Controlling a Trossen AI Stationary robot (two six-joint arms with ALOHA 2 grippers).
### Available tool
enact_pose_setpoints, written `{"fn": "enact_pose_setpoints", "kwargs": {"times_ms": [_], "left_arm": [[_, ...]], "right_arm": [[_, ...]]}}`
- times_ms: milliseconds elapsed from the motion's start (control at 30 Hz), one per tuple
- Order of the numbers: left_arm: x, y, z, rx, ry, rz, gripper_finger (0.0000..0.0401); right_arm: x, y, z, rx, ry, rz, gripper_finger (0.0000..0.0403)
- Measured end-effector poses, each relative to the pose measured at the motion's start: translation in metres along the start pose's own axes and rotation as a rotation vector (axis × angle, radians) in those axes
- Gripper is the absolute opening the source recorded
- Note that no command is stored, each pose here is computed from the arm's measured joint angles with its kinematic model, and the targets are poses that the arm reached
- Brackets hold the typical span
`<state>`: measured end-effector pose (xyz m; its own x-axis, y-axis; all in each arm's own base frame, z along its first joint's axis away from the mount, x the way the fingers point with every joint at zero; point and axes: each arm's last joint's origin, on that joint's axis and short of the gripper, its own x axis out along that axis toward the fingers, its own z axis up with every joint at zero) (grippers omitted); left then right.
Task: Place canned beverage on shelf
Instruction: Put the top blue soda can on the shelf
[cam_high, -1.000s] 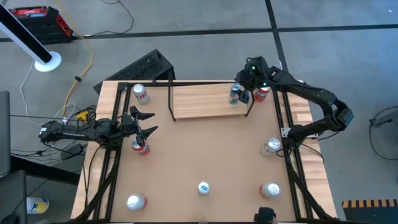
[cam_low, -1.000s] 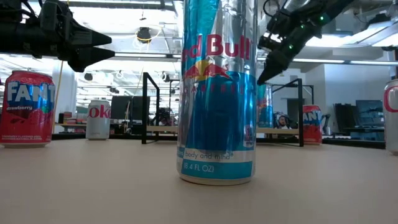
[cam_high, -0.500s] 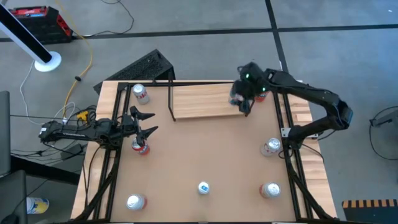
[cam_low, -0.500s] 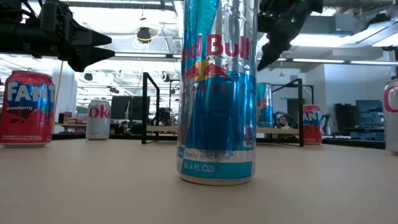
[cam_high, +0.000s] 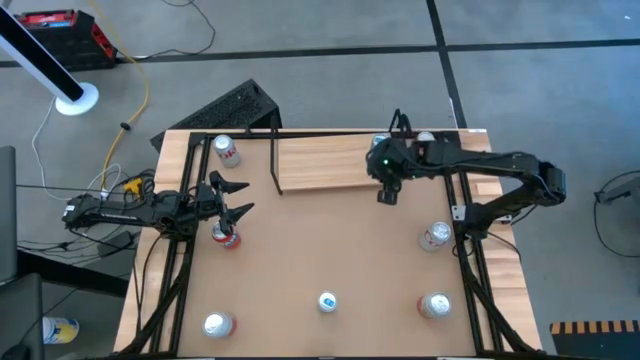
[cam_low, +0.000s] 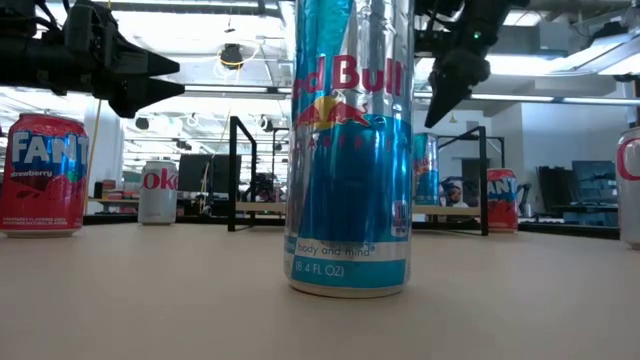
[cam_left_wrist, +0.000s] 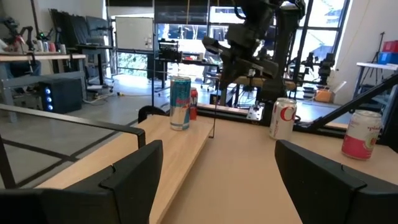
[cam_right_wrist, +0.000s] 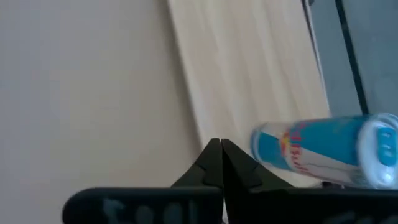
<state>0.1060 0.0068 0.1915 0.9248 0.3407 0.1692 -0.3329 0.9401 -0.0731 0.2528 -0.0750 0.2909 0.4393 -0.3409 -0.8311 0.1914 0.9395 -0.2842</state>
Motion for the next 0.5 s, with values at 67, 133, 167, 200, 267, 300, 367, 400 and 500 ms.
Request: {"fn": "enact_pose_setpoints", "kwargs": {"times_ms": [67, 133, 167, 200, 267, 300, 367, 400, 500], "left_arm": [[0.0, 0.0, 0.0, 0.006, 0.0, 0.007, 0.0295], [0.0, 0.0, 0.0, 0.006, 0.0, 0.012, 0.0295], [0.0, 0.0, 0.0, 0.007, 0.001, 0.012, 0.0295], [0.0, 0.0, 0.0, 0.008, 0.003, 0.012, 0.0295], [0.0, 0.0, -0.001, 0.006, 0.006, 0.012, 0.0295], [0.0, 0.0, -0.001, 0.006, 0.007, 0.013, 0.0295], [0.0, 0.0, -0.001, 0.007, 0.011, 0.012, 0.0295], [0.0, 0.0, -0.002, 0.008, 0.015, 0.013, 0.0295], [0.0, 0.0, -0.002, 0.018, 0.024, 0.013, 0.0295]], "right_arm": [[0.004, 0.003, -0.003, 0.021, 0.01, 0.001, 0.0024], [0.012, 0.003, -0.007, 0.043, 0.008, -0.038, 0.0027], [0.017, 0.004, -0.009, 0.049, -0.003, -0.064, 0.0026], [0.022, 0.005, -0.011, 0.052, -0.006, -0.091, 0.0022], [0.028, 0.005, -0.015, 0.056, 0.001, -0.134, 0.0015], [0.029, 0.004, -0.016, 0.063, -0.002, -0.154, 0.0014], [0.03, 0.001, -0.017, 0.076, 0.002, -0.186, 0.0014], [0.031, 0.0, -0.018, 0.082, 0.01, -0.204, 0.0014], [0.034, -0.001, -0.019, 0.09, 0.003, -0.268, 0.0015]]}}
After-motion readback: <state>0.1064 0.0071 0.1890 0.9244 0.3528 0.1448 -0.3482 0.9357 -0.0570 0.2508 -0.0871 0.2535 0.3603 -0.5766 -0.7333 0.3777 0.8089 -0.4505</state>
